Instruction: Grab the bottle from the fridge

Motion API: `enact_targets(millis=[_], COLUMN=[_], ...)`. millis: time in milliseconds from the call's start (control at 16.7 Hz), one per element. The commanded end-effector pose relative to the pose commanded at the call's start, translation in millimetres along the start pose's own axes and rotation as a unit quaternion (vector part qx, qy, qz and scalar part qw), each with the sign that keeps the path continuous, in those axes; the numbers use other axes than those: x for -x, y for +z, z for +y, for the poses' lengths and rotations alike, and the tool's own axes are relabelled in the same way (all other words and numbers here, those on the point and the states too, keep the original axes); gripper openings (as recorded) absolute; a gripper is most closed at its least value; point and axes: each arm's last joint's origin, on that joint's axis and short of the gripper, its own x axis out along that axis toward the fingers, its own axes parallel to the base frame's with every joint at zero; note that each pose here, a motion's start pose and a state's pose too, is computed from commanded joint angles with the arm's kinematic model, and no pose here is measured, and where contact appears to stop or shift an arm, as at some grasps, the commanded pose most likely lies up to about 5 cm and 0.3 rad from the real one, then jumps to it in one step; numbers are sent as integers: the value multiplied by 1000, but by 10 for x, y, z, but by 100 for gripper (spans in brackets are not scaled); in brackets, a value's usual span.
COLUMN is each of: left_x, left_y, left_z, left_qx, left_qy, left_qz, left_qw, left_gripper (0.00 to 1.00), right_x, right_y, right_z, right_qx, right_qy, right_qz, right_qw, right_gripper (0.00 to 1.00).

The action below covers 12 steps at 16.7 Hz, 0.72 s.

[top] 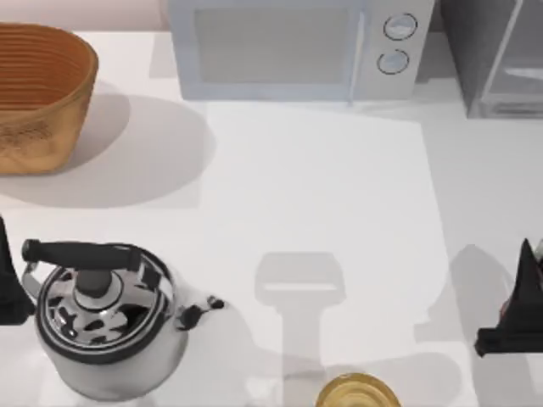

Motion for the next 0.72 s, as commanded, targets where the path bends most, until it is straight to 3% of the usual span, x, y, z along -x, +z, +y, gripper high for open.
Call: enact_targets(millis=[720], left_x=[0], left_y=[0], left_z=[0], left_qx=[0], left_qy=[0], left_qz=[0], left_qw=[1000], left_gripper=[100], right_x=[238], right_y=[-18], right_z=[208], right_qx=[-8], right_qy=[1], right_qz=[-9], right_qw=[1000], right_gripper=[0])
